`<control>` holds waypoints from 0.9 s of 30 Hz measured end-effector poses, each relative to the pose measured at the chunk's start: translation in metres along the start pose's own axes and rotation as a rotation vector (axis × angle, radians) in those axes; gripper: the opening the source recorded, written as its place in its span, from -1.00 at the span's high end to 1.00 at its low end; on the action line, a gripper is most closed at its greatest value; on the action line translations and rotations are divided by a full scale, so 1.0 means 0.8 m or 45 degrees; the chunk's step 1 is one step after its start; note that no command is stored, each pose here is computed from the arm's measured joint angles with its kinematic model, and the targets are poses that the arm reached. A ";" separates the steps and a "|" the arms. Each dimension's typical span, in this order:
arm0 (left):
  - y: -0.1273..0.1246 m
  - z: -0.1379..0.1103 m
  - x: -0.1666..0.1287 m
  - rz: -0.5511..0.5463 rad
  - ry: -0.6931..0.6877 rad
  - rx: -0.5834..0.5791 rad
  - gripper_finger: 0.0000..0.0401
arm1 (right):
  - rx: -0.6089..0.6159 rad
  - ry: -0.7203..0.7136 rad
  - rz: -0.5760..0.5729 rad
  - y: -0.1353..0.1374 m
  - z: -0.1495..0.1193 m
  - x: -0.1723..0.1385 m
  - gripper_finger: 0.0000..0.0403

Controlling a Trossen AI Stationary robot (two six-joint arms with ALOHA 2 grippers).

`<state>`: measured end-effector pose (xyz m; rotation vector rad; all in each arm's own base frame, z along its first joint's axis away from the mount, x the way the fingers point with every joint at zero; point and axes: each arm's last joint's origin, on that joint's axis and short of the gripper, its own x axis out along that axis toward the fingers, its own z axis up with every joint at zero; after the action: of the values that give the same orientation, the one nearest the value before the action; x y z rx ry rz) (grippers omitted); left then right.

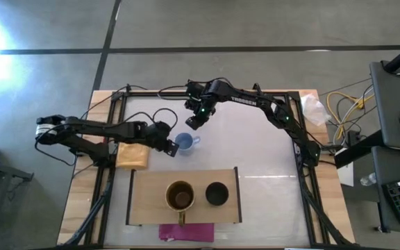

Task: Stack small to large cups/mugs on shelf
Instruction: Put the light blue mug on the shelf

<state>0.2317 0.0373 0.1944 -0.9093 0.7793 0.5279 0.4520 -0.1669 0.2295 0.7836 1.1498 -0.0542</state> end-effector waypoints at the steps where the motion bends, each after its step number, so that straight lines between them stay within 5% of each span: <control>1: 0.000 0.000 0.003 -0.012 -0.010 -0.001 0.92 | 0.008 0.012 0.021 -0.003 -0.001 0.001 0.96; 17: 0.004 -0.001 0.018 0.009 -0.022 -0.027 0.92 | 0.015 0.067 -0.029 -0.027 -0.012 0.030 0.96; 27: 0.006 0.007 0.019 0.005 -0.069 -0.044 0.92 | 0.021 0.149 0.065 -0.022 -0.020 0.032 0.96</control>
<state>0.2397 0.0455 0.1824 -0.9220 0.7248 0.5684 0.4434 -0.1614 0.1960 0.8387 1.2410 0.0252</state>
